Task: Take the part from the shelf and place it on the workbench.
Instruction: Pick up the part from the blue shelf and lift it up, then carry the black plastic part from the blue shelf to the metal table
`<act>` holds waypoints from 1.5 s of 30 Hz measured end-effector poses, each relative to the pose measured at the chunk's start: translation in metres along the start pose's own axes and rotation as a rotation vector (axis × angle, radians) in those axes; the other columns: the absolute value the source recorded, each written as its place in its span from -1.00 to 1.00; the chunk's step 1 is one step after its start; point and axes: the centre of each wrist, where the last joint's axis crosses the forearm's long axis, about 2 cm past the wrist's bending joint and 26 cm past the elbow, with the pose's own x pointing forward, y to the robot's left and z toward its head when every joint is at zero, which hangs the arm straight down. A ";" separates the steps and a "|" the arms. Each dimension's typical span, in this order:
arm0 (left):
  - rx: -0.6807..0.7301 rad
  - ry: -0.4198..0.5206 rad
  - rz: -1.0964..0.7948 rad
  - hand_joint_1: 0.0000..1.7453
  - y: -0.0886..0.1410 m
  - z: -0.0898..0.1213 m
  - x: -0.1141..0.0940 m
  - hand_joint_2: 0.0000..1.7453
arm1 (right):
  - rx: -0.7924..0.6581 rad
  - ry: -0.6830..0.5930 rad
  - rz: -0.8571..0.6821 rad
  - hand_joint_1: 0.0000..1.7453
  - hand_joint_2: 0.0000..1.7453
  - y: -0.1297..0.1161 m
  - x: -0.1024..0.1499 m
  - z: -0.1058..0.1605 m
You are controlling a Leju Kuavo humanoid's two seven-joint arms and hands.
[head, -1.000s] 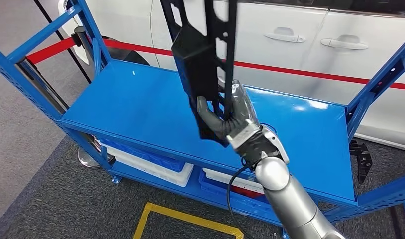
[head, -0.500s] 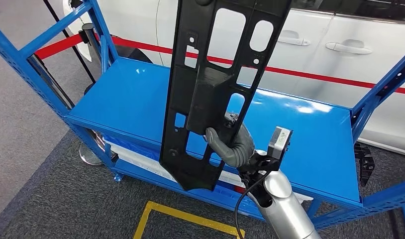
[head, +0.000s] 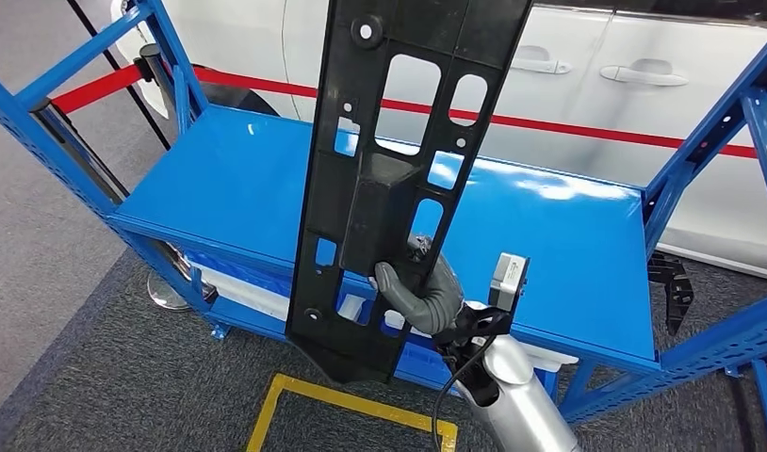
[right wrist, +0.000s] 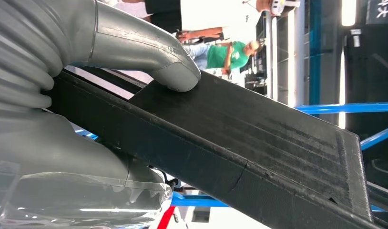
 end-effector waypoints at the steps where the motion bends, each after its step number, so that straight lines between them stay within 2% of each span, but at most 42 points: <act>1: 0.000 0.003 -0.002 -1.00 0.000 0.000 -0.002 1.00 | 0.000 0.000 -0.002 1.00 1.00 0.000 0.000 0.000; 11: -0.005 0.006 -0.010 -1.00 -0.002 0.000 -0.004 1.00 | 0.014 0.022 -0.015 1.00 1.00 -0.002 -0.004 0.005; 26: -0.006 -0.011 -0.017 -1.00 0.000 0.000 0.004 1.00 | -0.001 0.029 -0.026 1.00 1.00 0.001 -0.008 0.007; 35: -0.010 0.008 -0.036 -1.00 -0.001 0.000 -0.005 1.00 | -0.002 0.024 -0.010 1.00 1.00 0.003 -0.005 0.009; 45: -0.012 -0.005 -0.027 -1.00 -0.001 0.000 -0.002 1.00 | 0.016 0.044 0.039 1.00 1.00 0.003 -0.006 0.012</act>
